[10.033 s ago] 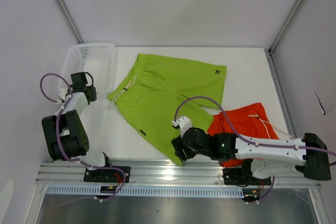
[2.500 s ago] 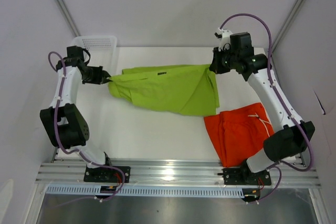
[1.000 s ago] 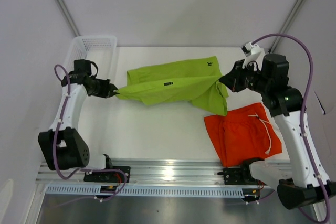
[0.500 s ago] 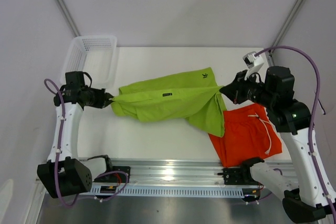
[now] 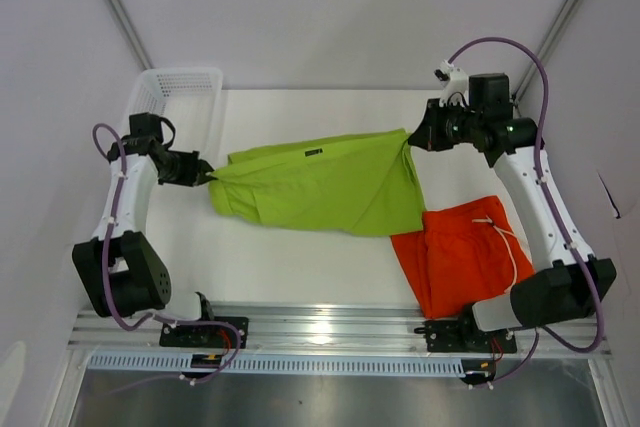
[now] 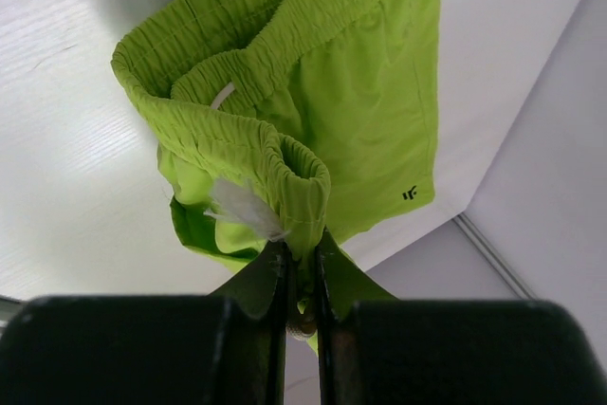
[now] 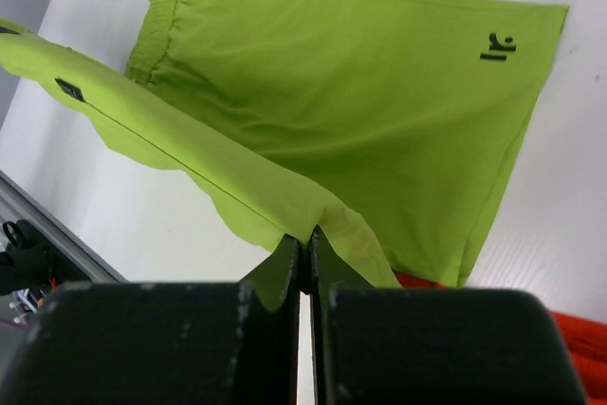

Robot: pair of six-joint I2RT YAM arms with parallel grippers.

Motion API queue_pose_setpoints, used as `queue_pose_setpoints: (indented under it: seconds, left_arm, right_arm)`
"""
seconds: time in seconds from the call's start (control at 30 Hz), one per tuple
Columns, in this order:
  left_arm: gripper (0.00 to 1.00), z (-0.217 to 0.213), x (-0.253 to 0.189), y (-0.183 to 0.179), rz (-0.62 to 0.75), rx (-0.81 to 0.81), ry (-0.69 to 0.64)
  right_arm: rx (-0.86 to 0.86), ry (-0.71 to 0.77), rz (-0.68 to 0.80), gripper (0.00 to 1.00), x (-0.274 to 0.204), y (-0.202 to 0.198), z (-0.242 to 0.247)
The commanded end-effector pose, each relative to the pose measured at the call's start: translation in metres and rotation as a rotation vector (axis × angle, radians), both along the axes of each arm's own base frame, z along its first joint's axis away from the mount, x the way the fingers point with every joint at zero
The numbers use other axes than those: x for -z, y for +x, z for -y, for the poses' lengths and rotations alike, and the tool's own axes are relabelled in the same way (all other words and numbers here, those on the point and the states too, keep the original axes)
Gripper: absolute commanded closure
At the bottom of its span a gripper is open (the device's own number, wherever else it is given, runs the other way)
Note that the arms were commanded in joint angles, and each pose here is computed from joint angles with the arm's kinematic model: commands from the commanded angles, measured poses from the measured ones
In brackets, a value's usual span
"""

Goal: Fold and stack the shorts
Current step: Fold the shorts

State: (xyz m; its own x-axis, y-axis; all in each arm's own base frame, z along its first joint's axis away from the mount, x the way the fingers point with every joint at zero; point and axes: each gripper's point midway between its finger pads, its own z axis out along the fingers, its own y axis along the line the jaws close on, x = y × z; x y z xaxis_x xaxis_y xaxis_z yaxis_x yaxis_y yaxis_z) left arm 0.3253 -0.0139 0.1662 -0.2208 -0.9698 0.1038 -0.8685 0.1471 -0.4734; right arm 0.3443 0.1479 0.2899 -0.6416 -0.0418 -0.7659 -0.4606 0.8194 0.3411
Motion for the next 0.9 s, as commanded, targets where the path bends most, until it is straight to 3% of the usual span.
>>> queue_pose_setpoints:
  seconds: [0.0, 0.43, 0.87]
  left_arm:
    - [1.00, -0.014, -0.024, 0.024, 0.074, -0.010, 0.045]
    - [1.00, -0.023, -0.035, 0.063, 0.125, -0.054, 0.044]
    - [1.00, 0.002, -0.028, 0.149, 0.205, -0.014, -0.015]
  right_arm:
    - [0.003, 0.017, 0.126, 1.00, -0.035, 0.029, 0.009]
    - [0.016, 0.038, 0.090, 1.00, -0.018, 0.089, 0.018]
    - [0.093, 0.073, 0.060, 1.00, 0.020, 0.178, 0.032]
